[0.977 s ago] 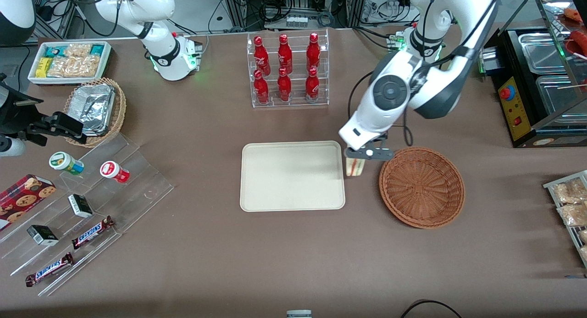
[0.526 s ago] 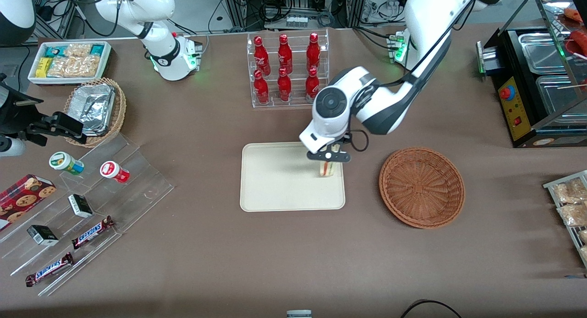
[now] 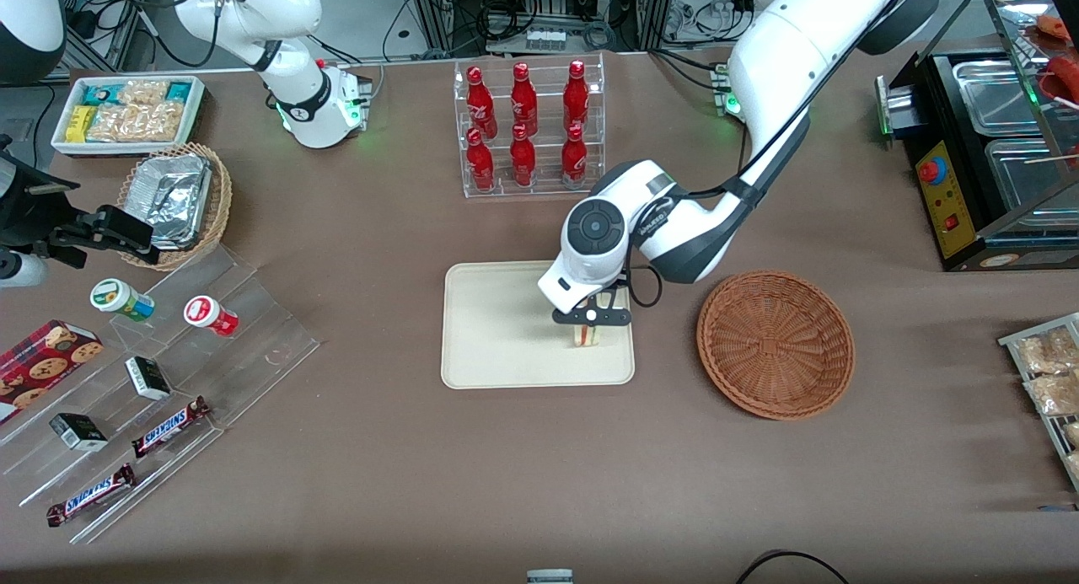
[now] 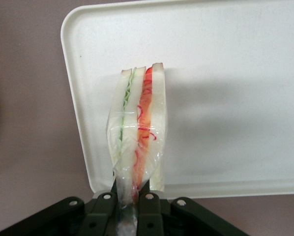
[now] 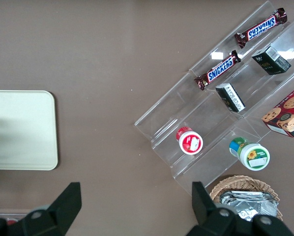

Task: Place sandwich from basket to tray
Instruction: 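Lower the sandwich onto the tray and open the left gripper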

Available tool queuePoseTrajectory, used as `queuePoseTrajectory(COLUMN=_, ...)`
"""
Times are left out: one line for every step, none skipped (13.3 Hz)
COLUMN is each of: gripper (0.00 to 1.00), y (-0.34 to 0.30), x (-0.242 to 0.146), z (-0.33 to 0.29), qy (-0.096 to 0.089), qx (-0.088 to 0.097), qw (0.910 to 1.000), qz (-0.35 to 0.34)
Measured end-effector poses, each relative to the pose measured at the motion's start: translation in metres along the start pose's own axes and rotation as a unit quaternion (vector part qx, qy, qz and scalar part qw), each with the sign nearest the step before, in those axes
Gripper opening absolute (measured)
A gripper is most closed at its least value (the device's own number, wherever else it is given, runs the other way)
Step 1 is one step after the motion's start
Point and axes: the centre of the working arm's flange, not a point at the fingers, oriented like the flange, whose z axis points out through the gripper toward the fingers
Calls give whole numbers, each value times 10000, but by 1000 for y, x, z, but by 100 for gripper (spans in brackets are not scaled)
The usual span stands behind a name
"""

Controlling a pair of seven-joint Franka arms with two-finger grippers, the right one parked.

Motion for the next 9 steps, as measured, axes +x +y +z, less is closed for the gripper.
queuePoseTrajectory(gripper=14, y=0, x=3, z=2, qy=-3, qx=-15, qw=10000, qz=-12)
queuePoseTrajectory(gripper=14, y=1, x=5, z=4, qy=-1, qx=-15, qw=10000, qz=-20)
queuePoseTrajectory(gripper=14, y=1, x=7, z=5, qy=-1, qx=-15, qw=10000, qz=-33)
queuePoseTrajectory(gripper=14, y=2, x=7, z=6, qy=14, qx=-36, qw=10000, qz=-59)
queuePoseTrajectory(gripper=14, y=4, x=9, z=7, qy=54, qx=-72, qw=9999, qz=-99)
queuePoseTrajectory(gripper=14, y=5, x=9, z=10, qy=86, qx=-59, qw=9999, qz=-133)
queuePoseTrajectory(gripper=14, y=5, x=10, z=14, qy=102, qx=-24, qw=9998, qz=-156)
queuePoseTrajectory(gripper=14, y=7, x=9, z=18, qy=104, qx=-4, qw=9998, qz=-166)
queuePoseTrajectory(gripper=14, y=9, x=9, z=22, qy=102, qx=6, qw=9998, qz=-166)
